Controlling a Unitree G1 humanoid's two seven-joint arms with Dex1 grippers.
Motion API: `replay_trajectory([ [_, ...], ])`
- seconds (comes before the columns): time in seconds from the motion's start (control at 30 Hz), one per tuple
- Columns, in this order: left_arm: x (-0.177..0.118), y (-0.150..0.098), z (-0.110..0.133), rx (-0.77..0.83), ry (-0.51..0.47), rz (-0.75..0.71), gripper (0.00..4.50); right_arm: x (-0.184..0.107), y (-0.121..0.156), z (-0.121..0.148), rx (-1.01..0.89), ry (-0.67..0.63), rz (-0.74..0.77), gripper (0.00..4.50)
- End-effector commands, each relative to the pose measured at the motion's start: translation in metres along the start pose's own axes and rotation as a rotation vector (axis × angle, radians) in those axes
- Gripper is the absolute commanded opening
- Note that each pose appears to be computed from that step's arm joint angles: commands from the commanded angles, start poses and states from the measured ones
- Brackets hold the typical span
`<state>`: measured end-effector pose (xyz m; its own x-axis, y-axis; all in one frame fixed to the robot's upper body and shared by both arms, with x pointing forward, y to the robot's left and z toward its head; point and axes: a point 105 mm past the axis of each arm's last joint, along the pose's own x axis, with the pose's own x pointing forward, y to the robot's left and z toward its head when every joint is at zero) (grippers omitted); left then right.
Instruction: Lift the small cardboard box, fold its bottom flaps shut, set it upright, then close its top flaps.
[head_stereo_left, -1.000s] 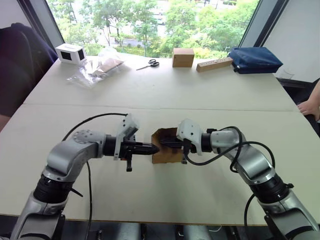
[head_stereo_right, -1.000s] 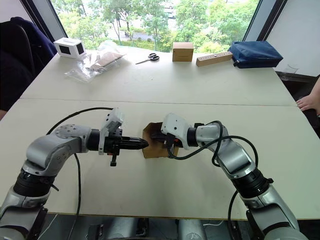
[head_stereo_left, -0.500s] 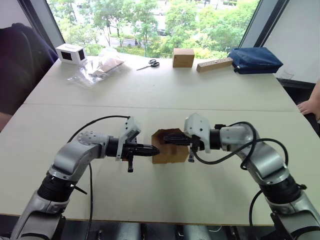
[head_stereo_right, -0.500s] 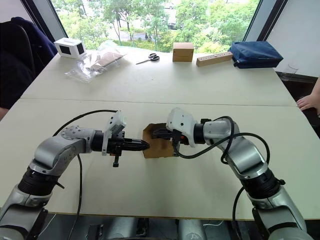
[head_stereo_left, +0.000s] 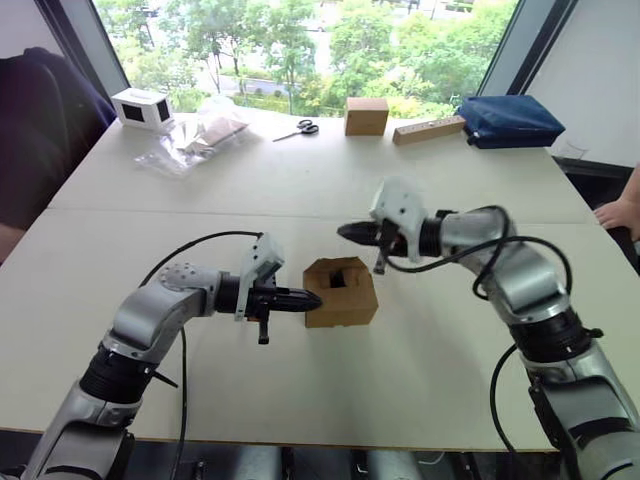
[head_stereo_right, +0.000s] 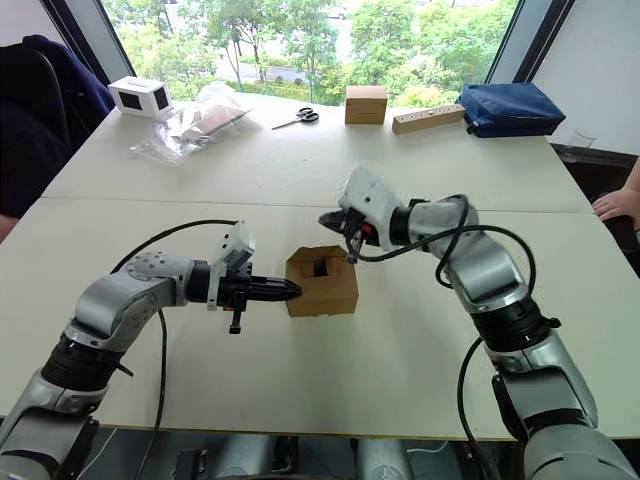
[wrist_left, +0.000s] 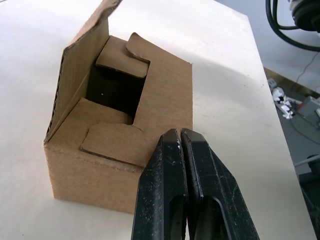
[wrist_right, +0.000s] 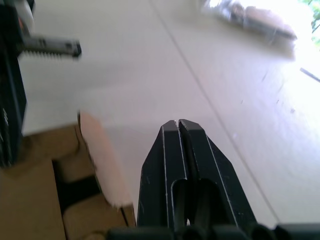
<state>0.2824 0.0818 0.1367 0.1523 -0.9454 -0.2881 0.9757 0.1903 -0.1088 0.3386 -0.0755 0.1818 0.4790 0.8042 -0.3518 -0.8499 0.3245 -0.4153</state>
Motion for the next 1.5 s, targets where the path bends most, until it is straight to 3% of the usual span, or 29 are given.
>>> replay_trajectory([
  [0.03, 0.0, 0.001, -0.01, -0.021, 0.03, 0.029, 0.06, -0.003, 0.006, 0.007, -0.059, -0.016, 0.028, 0.0],
  [0.27, -0.002, 0.001, -0.012, -0.024, 0.037, 0.029, 0.06, -0.008, 0.034, 0.003, -0.023, -0.022, 0.124, 0.0],
  [0.43, -0.003, 0.003, -0.01, -0.023, 0.029, 0.034, 0.06, -0.009, 0.04, 0.0, -0.009, -0.014, 0.128, 0.0],
  [0.8, -0.011, 0.011, 0.034, -0.11, -0.181, 0.041, 0.06, -0.006, 0.037, -0.001, -0.007, -0.014, 0.103, 0.0],
  [1.17, 0.006, 0.038, 0.022, -0.117, -0.168, 0.181, 0.06, -0.009, 0.035, 0.005, -0.017, -0.029, 0.089, 0.0],
  [1.5, 0.017, 0.032, 0.019, -0.115, -0.159, 0.154, 0.06, -0.025, 0.031, 0.022, -0.033, -0.071, 0.066, 0.0],
])
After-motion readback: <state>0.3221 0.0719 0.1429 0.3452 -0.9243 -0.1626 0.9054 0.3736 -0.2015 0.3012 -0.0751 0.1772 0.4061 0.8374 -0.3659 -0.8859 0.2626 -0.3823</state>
